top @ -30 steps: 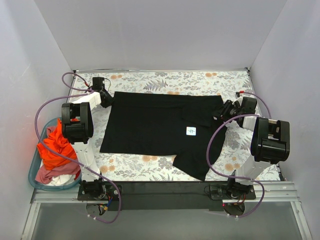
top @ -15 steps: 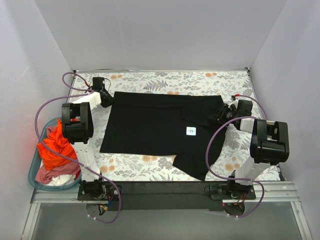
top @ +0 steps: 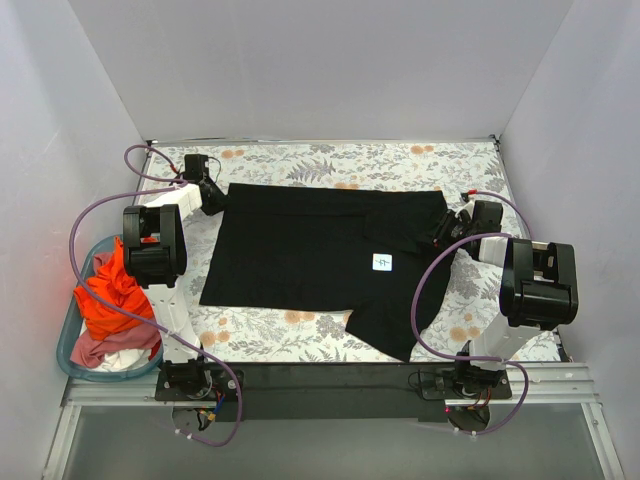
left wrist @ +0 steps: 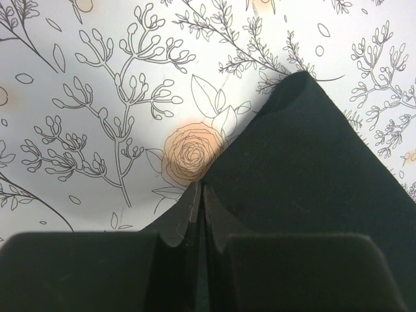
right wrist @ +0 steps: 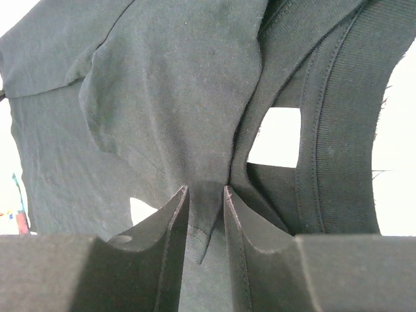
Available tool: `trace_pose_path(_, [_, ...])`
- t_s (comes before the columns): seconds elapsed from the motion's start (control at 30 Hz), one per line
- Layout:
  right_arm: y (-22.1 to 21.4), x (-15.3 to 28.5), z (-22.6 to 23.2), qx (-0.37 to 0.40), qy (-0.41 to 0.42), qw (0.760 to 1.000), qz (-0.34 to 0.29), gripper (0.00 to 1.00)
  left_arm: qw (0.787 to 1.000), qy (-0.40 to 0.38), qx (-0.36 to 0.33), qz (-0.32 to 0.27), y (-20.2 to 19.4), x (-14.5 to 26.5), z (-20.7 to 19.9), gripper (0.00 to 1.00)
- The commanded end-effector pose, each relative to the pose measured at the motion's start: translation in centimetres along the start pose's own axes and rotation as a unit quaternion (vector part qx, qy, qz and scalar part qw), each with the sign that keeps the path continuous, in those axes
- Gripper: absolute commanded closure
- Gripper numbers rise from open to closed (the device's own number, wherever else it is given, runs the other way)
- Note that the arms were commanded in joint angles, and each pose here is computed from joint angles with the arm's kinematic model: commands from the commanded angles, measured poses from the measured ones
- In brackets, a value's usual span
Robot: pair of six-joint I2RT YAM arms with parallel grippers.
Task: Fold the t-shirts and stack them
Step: Fold the tshirt
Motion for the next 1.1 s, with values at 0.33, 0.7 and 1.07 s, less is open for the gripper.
trace_pose_path(0.33, [-1.8,0.3,-0.2,-0.006,-0.007,1.0,0.028,0.67,1.0,-0.023,0.0,-0.015,2.0,2.5,-1.2,1.0])
trace_pose_path(0.7, [0.2,1.9,2.0,0.02,0.006,1.0,-0.009,0.99,0.999,-0.031,0.004,-0.023,3.3,3.6,-2.2,1.0])
trace_pose_path(1.07, [2.3,4.2,4.2,0.04,0.002,0.998,-0.056,0.99,0.999,-0.031,0.008,-0.024,4.7,5.2,-3.0,1.0])
Point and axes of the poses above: each gripper's point midway between its finger pads, its own x axis back along the fingers, its own z axis along the line the jaws close on, y = z × x, the point moved 4 cm from there along x, back along the fingers, and after that the axes turned 3 degrees about -x, right-handed, at the moved point
